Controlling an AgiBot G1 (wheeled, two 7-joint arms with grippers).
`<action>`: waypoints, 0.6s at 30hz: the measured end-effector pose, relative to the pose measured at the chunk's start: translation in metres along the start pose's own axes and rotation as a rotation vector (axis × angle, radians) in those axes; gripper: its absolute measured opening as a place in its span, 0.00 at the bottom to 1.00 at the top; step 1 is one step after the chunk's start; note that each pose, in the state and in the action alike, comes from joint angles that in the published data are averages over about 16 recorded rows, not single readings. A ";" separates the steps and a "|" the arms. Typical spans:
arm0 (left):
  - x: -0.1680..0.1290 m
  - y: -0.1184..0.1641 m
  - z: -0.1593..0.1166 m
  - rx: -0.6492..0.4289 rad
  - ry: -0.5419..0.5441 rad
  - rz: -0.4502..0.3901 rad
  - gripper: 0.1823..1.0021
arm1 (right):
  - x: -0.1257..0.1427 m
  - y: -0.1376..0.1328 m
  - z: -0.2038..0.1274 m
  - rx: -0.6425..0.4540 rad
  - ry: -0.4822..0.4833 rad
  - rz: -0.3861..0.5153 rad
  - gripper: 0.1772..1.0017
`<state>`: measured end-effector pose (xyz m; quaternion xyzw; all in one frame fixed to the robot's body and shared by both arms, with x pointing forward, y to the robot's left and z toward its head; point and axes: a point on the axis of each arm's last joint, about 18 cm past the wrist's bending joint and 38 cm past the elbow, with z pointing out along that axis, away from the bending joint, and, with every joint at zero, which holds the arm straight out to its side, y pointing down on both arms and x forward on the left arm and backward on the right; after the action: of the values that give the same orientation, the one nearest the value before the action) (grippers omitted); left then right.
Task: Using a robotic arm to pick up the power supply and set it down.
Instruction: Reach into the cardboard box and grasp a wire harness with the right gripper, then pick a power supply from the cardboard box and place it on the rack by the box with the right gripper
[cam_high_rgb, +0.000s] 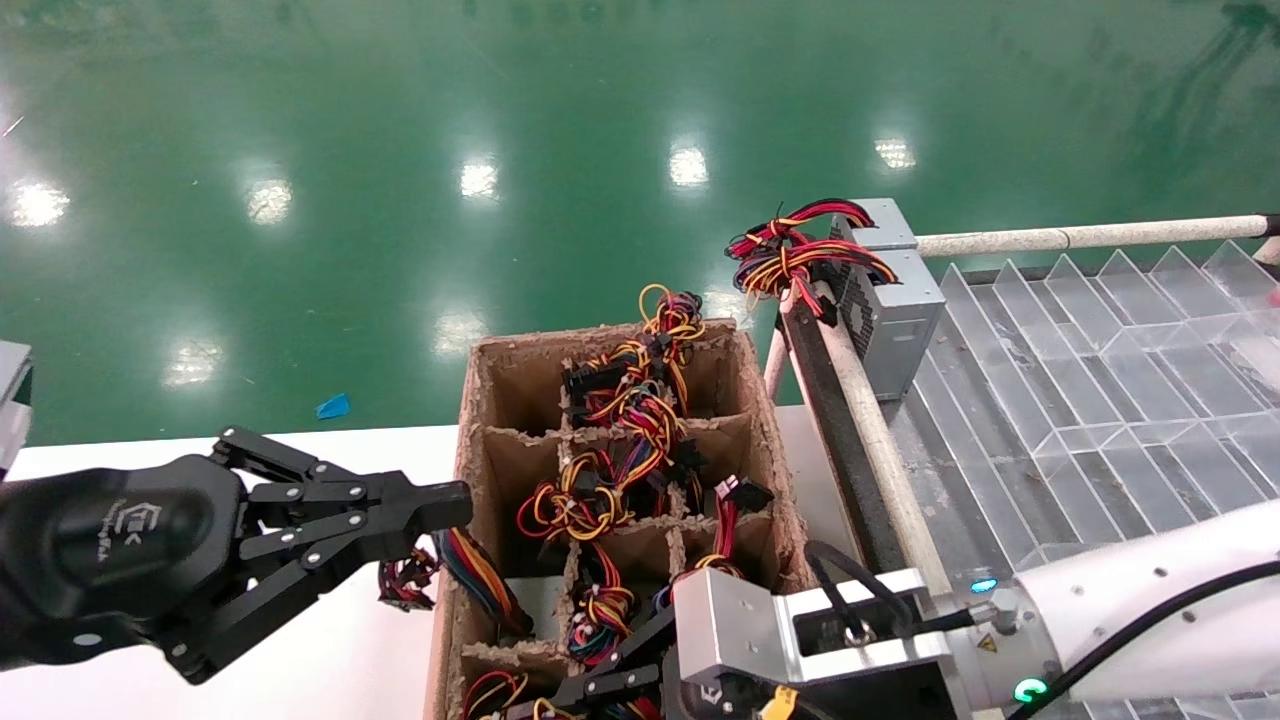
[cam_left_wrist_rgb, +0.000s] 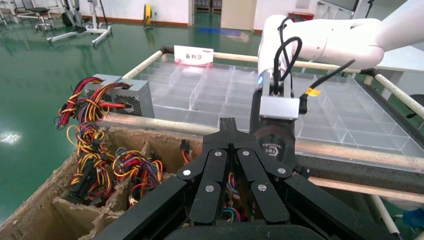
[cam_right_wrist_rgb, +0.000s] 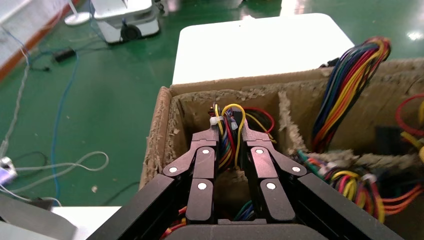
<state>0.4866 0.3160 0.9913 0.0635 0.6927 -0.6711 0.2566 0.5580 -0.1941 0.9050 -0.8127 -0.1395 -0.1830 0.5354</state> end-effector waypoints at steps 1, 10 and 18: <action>0.000 0.000 0.000 0.000 0.000 0.000 0.01 | 0.000 -0.004 -0.002 0.002 0.000 -0.015 0.11; 0.000 0.000 0.000 0.000 0.000 0.000 0.01 | -0.001 -0.046 -0.023 0.062 0.012 -0.137 0.08; 0.000 0.000 0.000 0.000 0.000 0.000 0.01 | -0.004 -0.093 -0.059 0.172 0.037 -0.184 0.08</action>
<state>0.4866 0.3160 0.9913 0.0635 0.6927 -0.6711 0.2566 0.5063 -0.2126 1.0001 -0.7442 -0.2188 -0.2336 0.5863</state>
